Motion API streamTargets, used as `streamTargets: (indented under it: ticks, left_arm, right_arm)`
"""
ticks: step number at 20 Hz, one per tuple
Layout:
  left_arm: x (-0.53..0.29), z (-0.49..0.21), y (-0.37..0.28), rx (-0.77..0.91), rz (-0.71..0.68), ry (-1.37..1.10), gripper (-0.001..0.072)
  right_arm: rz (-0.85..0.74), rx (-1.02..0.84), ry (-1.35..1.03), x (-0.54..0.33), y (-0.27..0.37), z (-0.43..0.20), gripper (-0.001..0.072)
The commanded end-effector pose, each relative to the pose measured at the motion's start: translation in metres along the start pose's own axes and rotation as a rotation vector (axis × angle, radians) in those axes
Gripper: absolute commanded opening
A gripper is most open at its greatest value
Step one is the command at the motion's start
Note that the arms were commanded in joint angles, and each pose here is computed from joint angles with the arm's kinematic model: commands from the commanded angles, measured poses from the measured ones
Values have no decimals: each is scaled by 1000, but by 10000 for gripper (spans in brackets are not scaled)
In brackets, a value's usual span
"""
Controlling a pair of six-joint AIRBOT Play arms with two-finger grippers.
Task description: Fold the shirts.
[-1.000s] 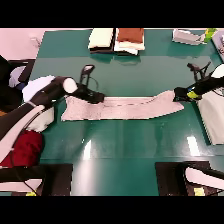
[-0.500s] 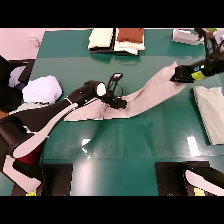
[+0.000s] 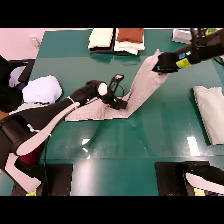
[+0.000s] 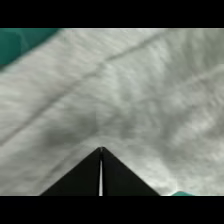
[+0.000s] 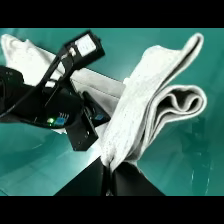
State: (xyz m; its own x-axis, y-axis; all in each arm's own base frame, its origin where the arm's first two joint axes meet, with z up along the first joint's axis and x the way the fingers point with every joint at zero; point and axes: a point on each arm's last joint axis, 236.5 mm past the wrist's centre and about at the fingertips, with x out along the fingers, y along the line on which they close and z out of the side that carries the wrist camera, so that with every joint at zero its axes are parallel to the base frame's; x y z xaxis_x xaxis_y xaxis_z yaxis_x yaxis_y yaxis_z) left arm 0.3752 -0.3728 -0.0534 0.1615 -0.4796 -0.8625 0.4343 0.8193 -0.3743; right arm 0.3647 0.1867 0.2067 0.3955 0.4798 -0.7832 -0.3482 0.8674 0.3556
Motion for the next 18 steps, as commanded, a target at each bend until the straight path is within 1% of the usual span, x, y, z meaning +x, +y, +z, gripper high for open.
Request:
streamTargets:
  ticks: [1, 4, 8, 9, 11, 12, 13, 14, 16, 18]
  left_arm:
    - [-51, 21, 47, -43, 104, -54, 19]
    - [-141, 44, 108, -18, 285, -167, 19]
    - [-280, 45, 180, -29, 558, -322, 20]
    - [-312, 41, 189, -36, 601, -363, 20]
    - [-364, 34, 199, -78, 641, -454, 20]
    - [-384, 30, 199, -92, 654, -493, 20]
    - [-398, 26, 198, -99, 663, -523, 20]
    - [-410, 23, 196, -103, 669, -546, 19]
    - [-418, 18, 191, -94, 675, -551, 20]
    - [-415, 11, 191, -104, 672, -520, 20]
  right_arm:
    - [50, -41, 4, 12, 34, 9, 11]
    - [116, -106, -17, 36, 80, 18, 12]
    - [220, -191, -9, 96, 157, 13, 13]
    - [245, -212, -7, 116, 178, 8, 13]
    - [297, -242, -19, 164, 219, -3, 20]
    - [326, -244, -26, 187, 237, -8, 86]
    - [361, -237, -45, 212, 256, -10, 222]
    - [390, -234, -56, 231, 270, -12, 269]
    - [420, -217, -19, 252, 280, -20, 267]
    - [390, -215, 12, 248, 263, -22, 264]
